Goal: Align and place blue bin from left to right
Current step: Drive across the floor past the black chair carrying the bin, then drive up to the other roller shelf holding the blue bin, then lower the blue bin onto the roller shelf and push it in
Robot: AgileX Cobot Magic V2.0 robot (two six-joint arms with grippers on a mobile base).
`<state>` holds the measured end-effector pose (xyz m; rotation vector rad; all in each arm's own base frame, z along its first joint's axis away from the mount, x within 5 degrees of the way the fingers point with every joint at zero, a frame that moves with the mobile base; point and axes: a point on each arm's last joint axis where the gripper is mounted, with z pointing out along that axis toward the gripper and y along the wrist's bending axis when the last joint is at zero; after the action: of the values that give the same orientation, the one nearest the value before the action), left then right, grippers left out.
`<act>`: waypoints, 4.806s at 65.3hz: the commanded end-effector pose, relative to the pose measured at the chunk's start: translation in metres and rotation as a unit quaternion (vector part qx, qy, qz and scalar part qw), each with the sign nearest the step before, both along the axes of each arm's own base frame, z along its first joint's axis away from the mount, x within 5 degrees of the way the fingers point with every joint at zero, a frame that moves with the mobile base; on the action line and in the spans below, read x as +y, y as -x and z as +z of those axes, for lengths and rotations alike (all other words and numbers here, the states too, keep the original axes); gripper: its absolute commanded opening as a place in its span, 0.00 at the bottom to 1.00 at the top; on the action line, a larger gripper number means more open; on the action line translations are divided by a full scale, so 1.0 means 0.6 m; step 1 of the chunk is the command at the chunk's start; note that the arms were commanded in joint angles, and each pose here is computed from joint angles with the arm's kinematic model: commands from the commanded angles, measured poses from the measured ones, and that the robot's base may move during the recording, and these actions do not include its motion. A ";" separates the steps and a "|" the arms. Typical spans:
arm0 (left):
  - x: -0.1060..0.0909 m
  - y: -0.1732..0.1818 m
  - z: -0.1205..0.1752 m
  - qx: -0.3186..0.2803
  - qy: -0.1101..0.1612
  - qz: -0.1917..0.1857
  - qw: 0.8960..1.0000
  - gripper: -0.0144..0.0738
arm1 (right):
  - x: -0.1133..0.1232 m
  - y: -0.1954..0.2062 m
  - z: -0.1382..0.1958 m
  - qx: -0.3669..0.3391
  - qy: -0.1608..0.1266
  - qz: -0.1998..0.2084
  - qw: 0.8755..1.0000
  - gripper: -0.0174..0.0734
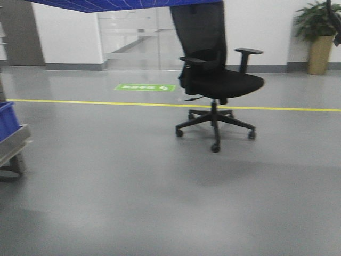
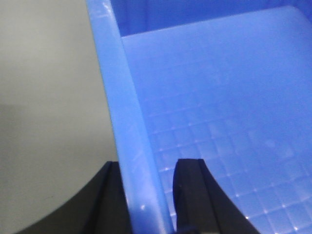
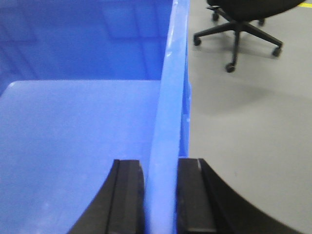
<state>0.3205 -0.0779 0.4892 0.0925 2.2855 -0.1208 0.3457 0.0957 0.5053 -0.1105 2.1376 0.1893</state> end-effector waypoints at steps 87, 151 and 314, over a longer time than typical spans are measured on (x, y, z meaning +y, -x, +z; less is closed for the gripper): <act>0.007 0.012 0.028 -0.052 -0.015 -0.003 0.999 0.04 | -0.010 0.011 0.038 -0.079 0.010 -0.003 0.997 0.03; 0.007 0.012 0.028 -0.052 -0.015 -0.003 0.999 0.04 | -0.010 0.011 0.038 -0.079 0.010 -0.003 0.997 0.03; 0.007 0.012 0.028 -0.052 -0.015 -0.003 0.999 0.04 | -0.010 0.011 0.038 -0.079 0.010 -0.003 0.997 0.03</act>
<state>0.3207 -0.0770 0.4893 0.0910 2.2839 -0.1076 0.3457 0.0963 0.5056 -0.1092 2.1346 0.1979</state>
